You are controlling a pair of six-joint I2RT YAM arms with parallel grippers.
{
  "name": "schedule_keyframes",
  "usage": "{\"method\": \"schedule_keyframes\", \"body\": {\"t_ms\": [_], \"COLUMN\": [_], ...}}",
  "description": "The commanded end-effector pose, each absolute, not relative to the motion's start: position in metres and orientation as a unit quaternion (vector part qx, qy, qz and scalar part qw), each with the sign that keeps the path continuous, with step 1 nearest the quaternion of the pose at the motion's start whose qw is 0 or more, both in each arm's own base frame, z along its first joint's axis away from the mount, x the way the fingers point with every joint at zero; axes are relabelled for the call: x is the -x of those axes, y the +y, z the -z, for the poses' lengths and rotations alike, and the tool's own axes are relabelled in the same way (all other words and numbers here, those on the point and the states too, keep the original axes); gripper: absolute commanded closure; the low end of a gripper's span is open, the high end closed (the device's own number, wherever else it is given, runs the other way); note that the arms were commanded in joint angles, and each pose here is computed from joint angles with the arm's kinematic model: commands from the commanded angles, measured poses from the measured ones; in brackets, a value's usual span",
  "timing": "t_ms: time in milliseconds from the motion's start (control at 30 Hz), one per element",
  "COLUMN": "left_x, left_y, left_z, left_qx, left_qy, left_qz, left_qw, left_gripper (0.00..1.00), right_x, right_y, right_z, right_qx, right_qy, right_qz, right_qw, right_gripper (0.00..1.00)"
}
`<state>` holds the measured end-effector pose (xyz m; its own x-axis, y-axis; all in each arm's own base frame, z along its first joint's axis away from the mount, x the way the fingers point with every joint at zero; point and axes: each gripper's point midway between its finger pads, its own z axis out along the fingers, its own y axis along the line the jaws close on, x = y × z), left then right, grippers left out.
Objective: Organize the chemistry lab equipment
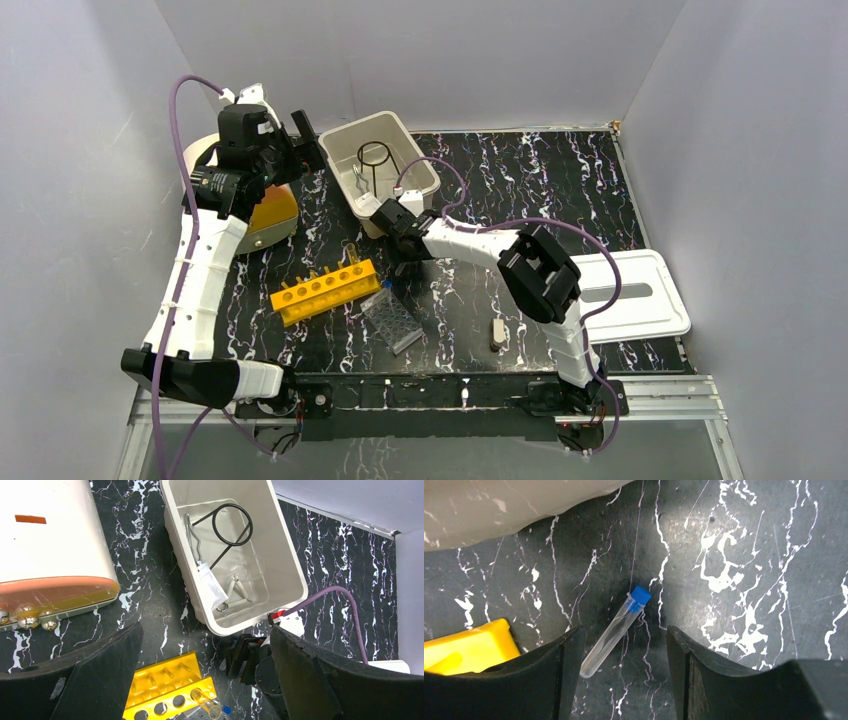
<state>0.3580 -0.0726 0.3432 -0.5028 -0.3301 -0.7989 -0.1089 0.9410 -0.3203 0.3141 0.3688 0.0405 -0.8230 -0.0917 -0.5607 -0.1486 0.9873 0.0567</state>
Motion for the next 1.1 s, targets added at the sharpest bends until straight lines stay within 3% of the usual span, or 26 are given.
{"method": "schedule_keyframes", "body": {"t_ms": [0,800,967,1067], "left_x": [-0.351,-0.354,-0.352,-0.350], "left_y": [-0.069,-0.070,-0.071,-0.072], "left_z": [-0.357,-0.353,-0.353,-0.353], "left_qx": [0.127,0.128,0.128,0.129], "left_qy": [0.848,0.852,0.851,0.851], "left_qz": [0.118,0.117,0.121,0.125], "left_qw": [0.500,0.495,0.494,0.494], "left_gripper": [0.02,0.02,0.02,0.02], "right_x": [-0.313,-0.304,-0.301,-0.299], "right_y": [0.369,0.370,0.364,0.359], "right_z": [-0.042,-0.042,-0.039,-0.039], "right_qx": [0.086,0.108,0.109,0.107], "right_qy": [0.945,0.928,0.931,0.933], "right_qz": [-0.059,-0.074,-0.063,-0.055], "right_qw": [0.309,0.348,0.342,0.339], "right_gripper": [0.31,0.23,0.27,0.36]}}
